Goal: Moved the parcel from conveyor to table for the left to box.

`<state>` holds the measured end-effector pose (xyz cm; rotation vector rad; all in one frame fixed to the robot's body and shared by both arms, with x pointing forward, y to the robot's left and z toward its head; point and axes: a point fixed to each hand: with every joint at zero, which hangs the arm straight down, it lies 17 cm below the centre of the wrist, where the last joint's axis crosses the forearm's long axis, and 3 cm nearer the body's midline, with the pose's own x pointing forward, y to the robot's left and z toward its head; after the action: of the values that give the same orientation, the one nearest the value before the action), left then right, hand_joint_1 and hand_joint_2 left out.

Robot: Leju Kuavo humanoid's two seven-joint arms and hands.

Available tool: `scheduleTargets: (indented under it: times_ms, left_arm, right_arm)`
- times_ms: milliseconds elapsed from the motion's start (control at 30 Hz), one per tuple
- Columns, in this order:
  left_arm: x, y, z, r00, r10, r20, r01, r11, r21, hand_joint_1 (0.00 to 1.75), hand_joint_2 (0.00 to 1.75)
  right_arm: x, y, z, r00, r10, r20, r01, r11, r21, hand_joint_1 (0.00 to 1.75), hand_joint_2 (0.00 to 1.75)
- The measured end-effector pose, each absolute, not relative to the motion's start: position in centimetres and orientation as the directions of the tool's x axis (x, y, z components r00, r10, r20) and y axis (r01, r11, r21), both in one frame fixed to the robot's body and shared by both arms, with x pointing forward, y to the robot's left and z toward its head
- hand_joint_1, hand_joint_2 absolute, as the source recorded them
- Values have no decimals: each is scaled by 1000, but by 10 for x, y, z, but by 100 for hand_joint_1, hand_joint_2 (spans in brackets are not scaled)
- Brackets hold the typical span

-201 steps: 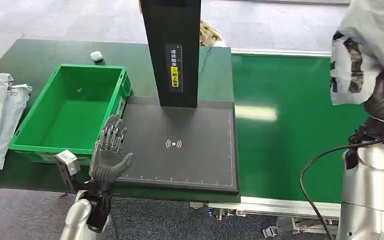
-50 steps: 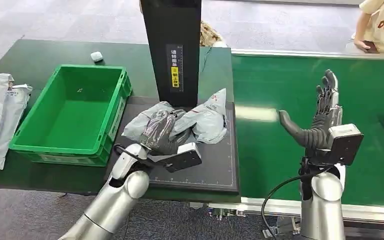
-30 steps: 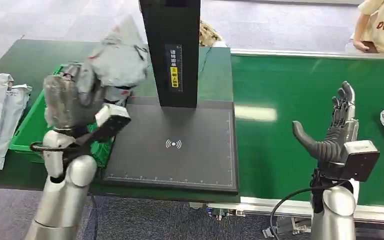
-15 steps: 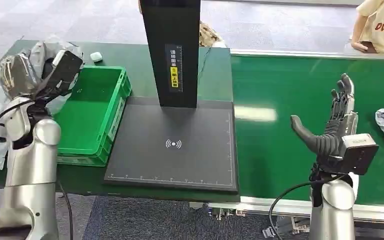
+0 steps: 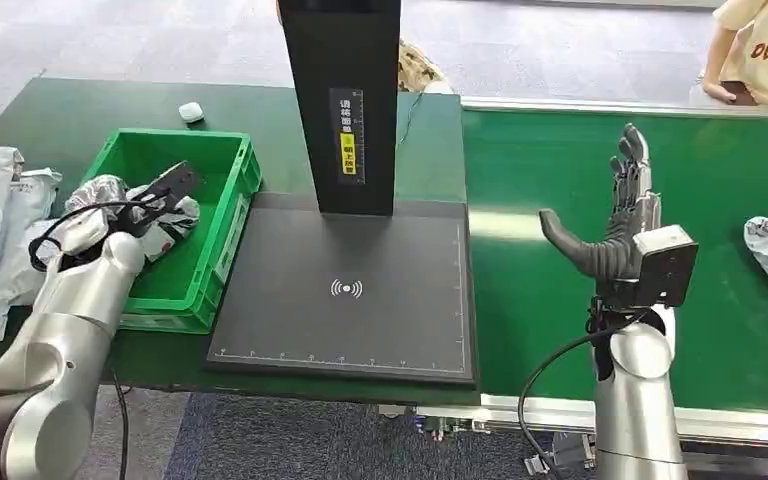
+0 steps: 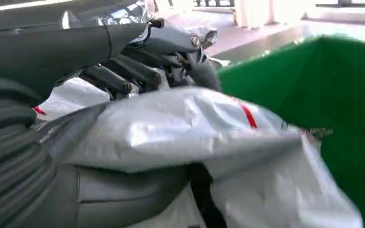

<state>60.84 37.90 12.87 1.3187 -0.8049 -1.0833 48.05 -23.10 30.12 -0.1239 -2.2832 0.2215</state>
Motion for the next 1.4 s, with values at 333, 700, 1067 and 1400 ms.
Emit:
scheduleTargets:
  times_ms: [333,700,1067,1400]
  left_arm:
    - [624,354,184,195,-968,159,-182,124,976,0,175]
    - [612,302,224,-106,-837,537,-345,538,769,0,175]
    - [554,234,230,-372,-465,804,-184,886,426,0,175]
    - [492,151,215,-400,70,914,250,968,35,0,175]
  right_arm:
    - [477,-239,290,-643,163,748,29,981,-190,0,175]
    - [473,-248,278,-628,175,758,56,982,-180,0,175]
    - [465,-251,263,-612,175,771,54,982,-181,0,175]
    - [457,-226,245,-565,11,825,-102,991,-83,0,175]
